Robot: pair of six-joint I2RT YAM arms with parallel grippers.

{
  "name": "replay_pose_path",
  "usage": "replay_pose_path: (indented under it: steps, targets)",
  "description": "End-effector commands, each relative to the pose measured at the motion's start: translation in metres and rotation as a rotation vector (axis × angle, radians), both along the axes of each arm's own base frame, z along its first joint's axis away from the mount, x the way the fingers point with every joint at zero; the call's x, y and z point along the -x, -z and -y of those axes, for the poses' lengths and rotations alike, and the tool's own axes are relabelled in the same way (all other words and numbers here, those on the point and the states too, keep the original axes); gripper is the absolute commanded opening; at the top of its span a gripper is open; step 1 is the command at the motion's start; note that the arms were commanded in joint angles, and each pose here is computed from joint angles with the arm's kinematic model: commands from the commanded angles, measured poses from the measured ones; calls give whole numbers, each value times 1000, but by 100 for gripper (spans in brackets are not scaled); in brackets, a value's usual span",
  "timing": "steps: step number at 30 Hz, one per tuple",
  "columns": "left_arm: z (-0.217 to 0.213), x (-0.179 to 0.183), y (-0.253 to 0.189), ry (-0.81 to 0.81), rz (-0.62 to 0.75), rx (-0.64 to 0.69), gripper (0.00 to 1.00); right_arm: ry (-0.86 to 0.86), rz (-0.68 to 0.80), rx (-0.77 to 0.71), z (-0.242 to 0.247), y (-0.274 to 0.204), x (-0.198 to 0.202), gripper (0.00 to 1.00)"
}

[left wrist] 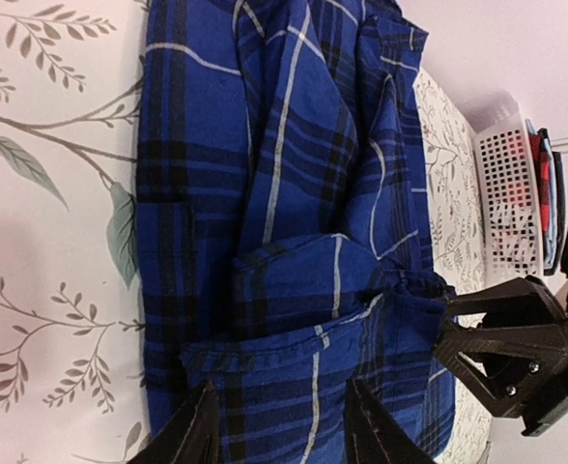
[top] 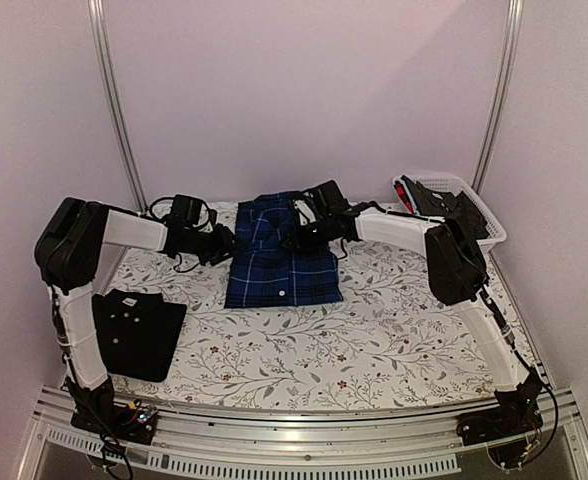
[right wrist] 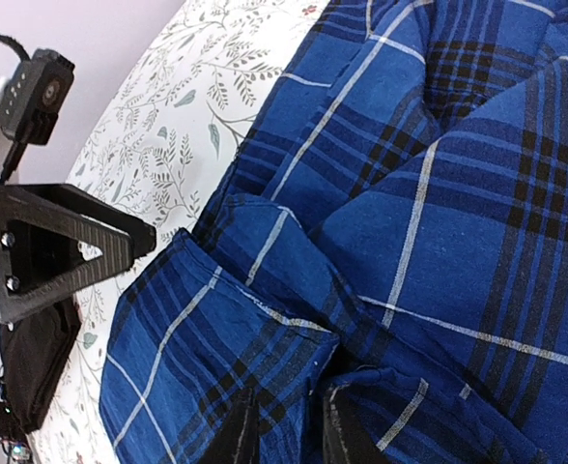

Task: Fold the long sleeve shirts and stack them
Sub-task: Smooth out the 2/3-rectangle-folded shirt at the center of the board.

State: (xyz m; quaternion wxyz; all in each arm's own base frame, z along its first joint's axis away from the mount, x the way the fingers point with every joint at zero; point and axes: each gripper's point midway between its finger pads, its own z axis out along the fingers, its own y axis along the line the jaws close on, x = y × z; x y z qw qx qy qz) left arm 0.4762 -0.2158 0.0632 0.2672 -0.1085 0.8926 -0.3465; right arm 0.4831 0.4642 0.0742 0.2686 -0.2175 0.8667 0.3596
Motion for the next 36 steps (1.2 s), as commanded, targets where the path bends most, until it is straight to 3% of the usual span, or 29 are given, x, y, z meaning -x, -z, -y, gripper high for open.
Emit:
replay_pose_path:
  steps: [1, 5, 12, 31, 36]
  targets:
    - [6, 1, 14, 33, -34, 3, 44, 7, 14, -16, -3, 1, -7, 17]
    - [7, -1, 18, 32, -49, -2, 43, 16, 23, -12, -1, -1, -10, 7]
    - [4, -3, 24, 14, -61, -20, 40, 65, 48, 22, 9, -6, -18, 0]
    - [2, -8, 30, -1, -67, -48, 41, 164, 5, 123, 36, 23, -19, 0]
    - [12, -9, 31, 29, -64, -30, 36, 146, -12, 109, 33, 27, -16, 0]
